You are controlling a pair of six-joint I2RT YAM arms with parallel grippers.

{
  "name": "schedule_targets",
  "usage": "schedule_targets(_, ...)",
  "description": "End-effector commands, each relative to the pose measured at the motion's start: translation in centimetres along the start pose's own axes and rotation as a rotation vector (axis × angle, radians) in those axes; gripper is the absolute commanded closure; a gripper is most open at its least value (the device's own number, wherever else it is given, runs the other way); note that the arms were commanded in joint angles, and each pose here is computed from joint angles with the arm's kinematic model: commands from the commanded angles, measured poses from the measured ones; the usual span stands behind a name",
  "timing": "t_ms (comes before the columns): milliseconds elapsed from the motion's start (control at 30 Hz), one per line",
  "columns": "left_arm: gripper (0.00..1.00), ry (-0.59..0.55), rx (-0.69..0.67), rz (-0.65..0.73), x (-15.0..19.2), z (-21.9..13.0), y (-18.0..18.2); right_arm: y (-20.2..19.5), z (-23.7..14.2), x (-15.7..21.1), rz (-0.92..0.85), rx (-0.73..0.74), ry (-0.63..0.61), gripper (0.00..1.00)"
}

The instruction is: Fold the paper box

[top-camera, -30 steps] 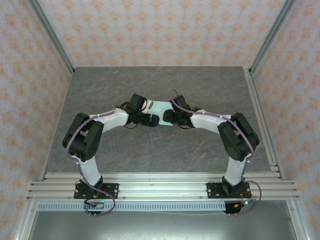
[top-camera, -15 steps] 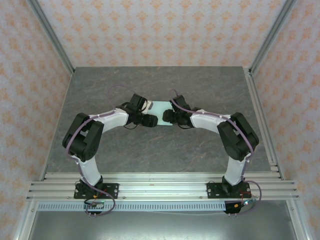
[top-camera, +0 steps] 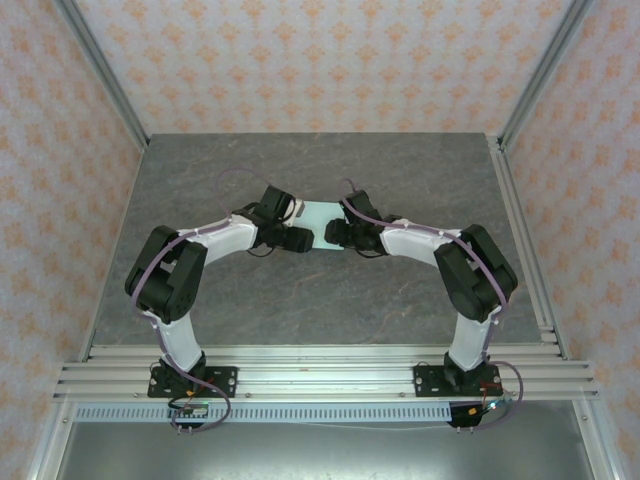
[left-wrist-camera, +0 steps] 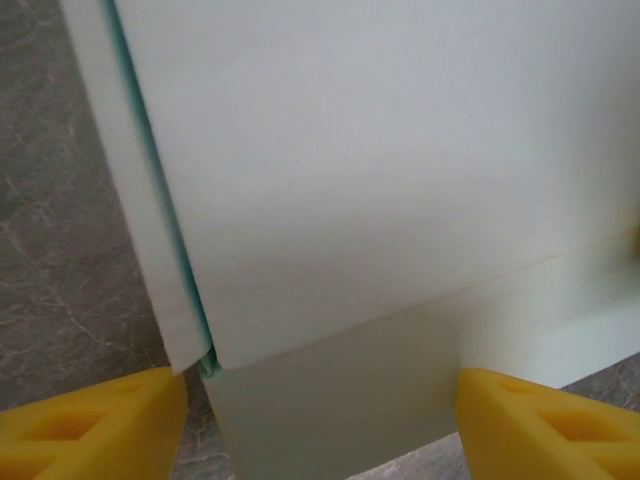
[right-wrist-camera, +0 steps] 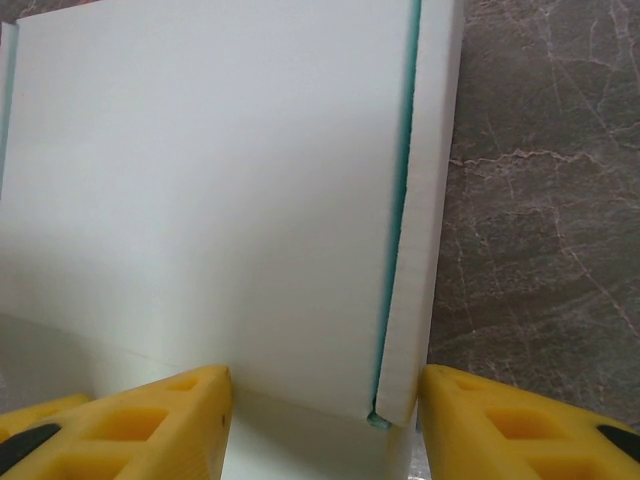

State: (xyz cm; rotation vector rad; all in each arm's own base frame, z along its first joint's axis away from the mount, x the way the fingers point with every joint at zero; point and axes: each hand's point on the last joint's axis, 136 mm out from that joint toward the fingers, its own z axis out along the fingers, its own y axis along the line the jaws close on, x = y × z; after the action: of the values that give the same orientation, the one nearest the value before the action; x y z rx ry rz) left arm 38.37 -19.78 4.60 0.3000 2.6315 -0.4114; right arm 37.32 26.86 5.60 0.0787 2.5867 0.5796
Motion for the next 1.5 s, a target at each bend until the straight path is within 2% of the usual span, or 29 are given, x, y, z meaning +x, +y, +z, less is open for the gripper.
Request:
schedule_targets(0,0.28,-0.005,-0.047,0.025,-0.6,-0.4,0.2,0.4,0.0,-0.8,0.003,-0.001,-0.007,0.47)
schedule_targets(467,0.26,-0.03,-0.055,0.034,-1.6,-1.4,0.1,0.3,-2.0,-1.4,-0.036,0.025,-0.028,0.37)
schedule_targets(733,0.24,-0.022,-0.039,0.061,-1.6,-1.5,0.0,0.2,-3.5,-0.4,-0.03,-0.014,-0.033,0.41)
schedule_targets(800,0.18,-0.032,-0.022,0.087,-1.6,-2.0,0.0,-0.1,-3.8,-0.1,-0.035,-0.013,-0.036,0.41)
schedule_targets(967,0.07,-0.12,-0.011,0.09,-4.3,-4.7,1.1,-0.8,-4.7,0.3,-0.035,0.009,-0.042,0.41)
schedule_targets(1067,0.06,-0.163,-0.022,0.05,-7.0,-5.9,1.9,-1.0,-5.2,0.6,0.016,0.006,-0.051,0.42)
schedule_targets(1167,0.1,-0.173,-0.023,0.028,-9.7,-5.6,1.8,-1.1,-5.5,1.1,0.061,0.024,-0.052,0.47)
schedule_targets(1233,0.16,-0.163,-0.022,0.01,-11.1,-4.4,1.8,-0.6,-5.8,1.6,0.076,0.032,-0.056,0.5)
schedule_targets(1300,0.23,-0.148,-0.033,0.002,-12.5,-2.7,2.0,0.3,-6.1,2.1,0.084,0.031,-0.056,0.55)
schedule_targets(1467,0.32,-0.108,-0.023,-0.016,-15.2,1.0,2.1,2.8,-5.9,3.2,0.088,0.0,-0.056,0.66)
